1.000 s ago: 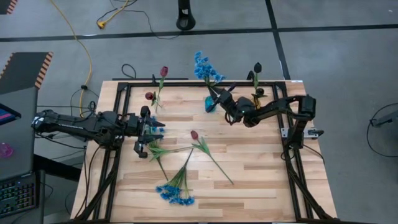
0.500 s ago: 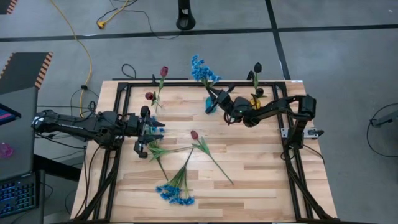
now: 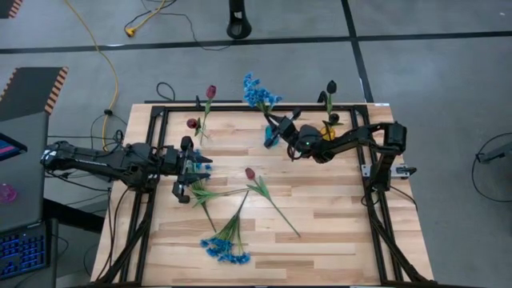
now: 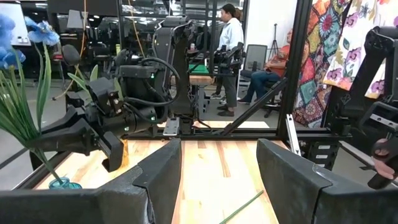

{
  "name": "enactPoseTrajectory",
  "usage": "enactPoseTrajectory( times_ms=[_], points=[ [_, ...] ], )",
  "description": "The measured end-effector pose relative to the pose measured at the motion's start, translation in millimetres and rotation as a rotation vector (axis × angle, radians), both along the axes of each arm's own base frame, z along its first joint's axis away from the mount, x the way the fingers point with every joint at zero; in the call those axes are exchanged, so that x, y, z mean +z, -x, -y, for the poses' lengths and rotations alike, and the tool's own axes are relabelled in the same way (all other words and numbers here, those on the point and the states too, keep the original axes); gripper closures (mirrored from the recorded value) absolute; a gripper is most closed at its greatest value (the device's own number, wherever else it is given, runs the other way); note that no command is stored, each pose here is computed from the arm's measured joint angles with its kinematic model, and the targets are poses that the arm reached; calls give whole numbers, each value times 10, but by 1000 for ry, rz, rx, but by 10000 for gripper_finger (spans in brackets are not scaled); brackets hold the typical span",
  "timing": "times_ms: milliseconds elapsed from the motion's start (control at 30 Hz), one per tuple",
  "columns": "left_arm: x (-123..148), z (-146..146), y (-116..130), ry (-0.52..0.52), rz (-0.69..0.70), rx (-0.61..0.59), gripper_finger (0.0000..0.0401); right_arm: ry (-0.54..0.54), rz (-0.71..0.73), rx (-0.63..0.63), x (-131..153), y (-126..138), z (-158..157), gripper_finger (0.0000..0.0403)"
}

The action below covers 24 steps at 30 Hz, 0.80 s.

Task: Sort flowers into vase by color
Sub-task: Put the top blue flowers into the blue vase, then put the black flower into the yellow vase

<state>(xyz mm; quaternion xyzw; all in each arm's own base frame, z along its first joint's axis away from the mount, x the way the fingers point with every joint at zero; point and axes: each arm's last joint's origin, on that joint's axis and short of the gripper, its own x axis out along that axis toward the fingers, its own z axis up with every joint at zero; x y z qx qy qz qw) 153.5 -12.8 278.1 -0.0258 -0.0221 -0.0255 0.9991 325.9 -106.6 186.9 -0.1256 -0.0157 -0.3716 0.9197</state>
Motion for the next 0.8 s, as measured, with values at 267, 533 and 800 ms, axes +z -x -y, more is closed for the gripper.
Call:
enactPoseTrajectory(
  times_ms=[267, 533, 800],
  points=[
    [0, 0, 0, 0, 0, 0, 205, -16, -53, -7, -51, -4, 3, 286],
    [0, 0, 0, 0, 0, 0, 205, -34, -51, -166, -57, 20, -3, 183],
    [0, 0, 0, 0, 0, 0, 205, -43, -50, -214, -59, -10, -163, 154]
  ],
)
